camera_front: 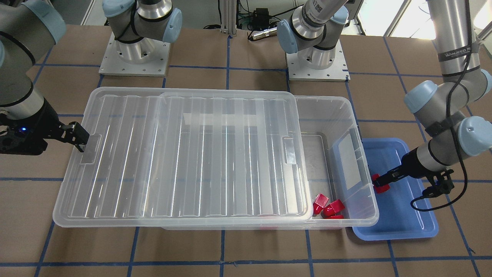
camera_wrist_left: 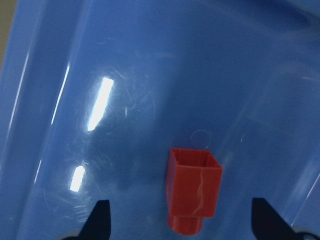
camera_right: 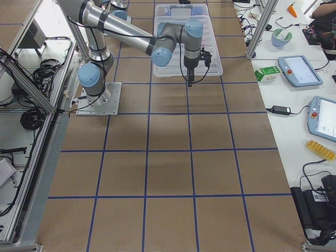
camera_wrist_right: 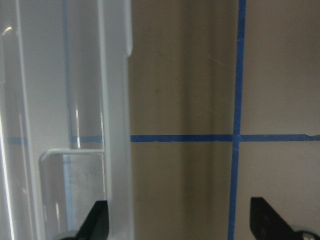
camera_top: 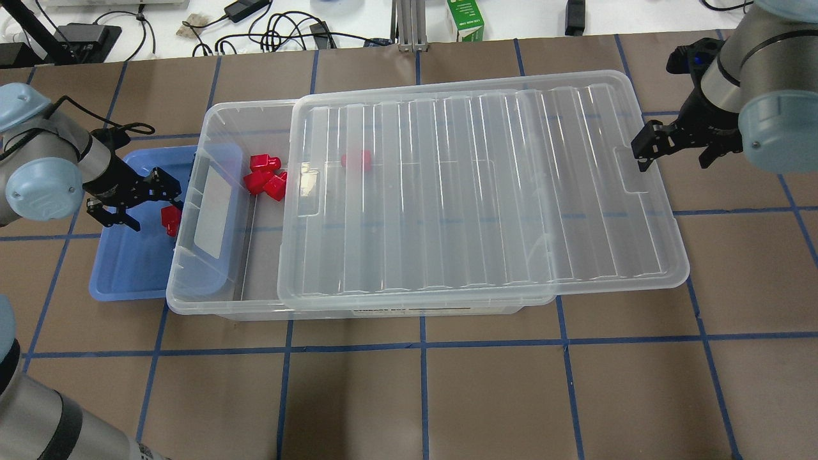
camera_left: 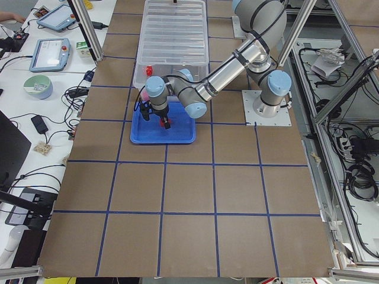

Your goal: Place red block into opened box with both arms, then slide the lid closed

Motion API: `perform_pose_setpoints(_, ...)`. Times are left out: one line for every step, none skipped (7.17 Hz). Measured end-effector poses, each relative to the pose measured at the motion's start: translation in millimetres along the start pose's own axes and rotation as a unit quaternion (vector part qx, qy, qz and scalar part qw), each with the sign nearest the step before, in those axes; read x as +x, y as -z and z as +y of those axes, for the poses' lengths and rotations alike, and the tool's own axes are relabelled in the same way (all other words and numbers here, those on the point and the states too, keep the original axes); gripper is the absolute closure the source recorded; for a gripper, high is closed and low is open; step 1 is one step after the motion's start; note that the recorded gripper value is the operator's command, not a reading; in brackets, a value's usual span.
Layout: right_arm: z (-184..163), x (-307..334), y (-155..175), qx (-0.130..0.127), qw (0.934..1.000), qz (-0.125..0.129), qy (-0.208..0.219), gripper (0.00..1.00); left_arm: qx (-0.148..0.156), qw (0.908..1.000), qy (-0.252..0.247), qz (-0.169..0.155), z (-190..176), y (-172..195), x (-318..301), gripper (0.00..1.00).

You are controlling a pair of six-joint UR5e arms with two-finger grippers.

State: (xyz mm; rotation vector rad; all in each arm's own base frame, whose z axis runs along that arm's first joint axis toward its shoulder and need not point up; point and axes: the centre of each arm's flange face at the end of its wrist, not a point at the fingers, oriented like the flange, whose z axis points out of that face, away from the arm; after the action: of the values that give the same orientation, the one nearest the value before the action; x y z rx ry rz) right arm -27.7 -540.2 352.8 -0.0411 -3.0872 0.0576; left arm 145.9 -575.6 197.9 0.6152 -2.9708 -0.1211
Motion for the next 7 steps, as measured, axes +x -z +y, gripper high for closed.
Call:
perform_pose_setpoints(0, 13, 1, 0.0, 1.0, 0.001, -0.008, 0.0, -0.003, 1.0, 0.001, 0.0, 2, -7, 0, 0.03)
perform_pose_setpoints(1, 21, 1, 0.001, 0.9999, 0.002, -0.012, 0.0, 0.0, 1.0, 0.0, -0.001, 3, -13, 0, 0.3)
perform_pose_setpoints(1, 26, 1, 0.0, 0.9999, 0.003, -0.015, 0.0, 0.005, 1.0, -0.002, -0.001, 1, -17, -1, 0.75)
perform_pose_setpoints(2, 30, 1, -0.001, 0.9998, 0.003, -0.019, 0.0, 0.008, 1.0, -0.005, -0.001, -1, -19, -1, 0.92)
perform_pose_setpoints(3, 33, 1, -0.002, 0.9998, 0.003, -0.022, 0.0, 0.01, 0.9999, -0.005, 0.0, -2, -19, 0, 0.96)
perform_pose_setpoints(4, 35, 1, -0.003, 0.9997, 0.005, -0.023, 0.0, 0.014, 0.9999, -0.004, 0.0, -3, -16, 2, 0.99)
perform_pose_setpoints(4, 37, 2, -0.003, 0.9997, 0.009, -0.025, 0.0, 0.024, 0.9997, -0.005, -0.001, -5, -4, 5, 0.99)
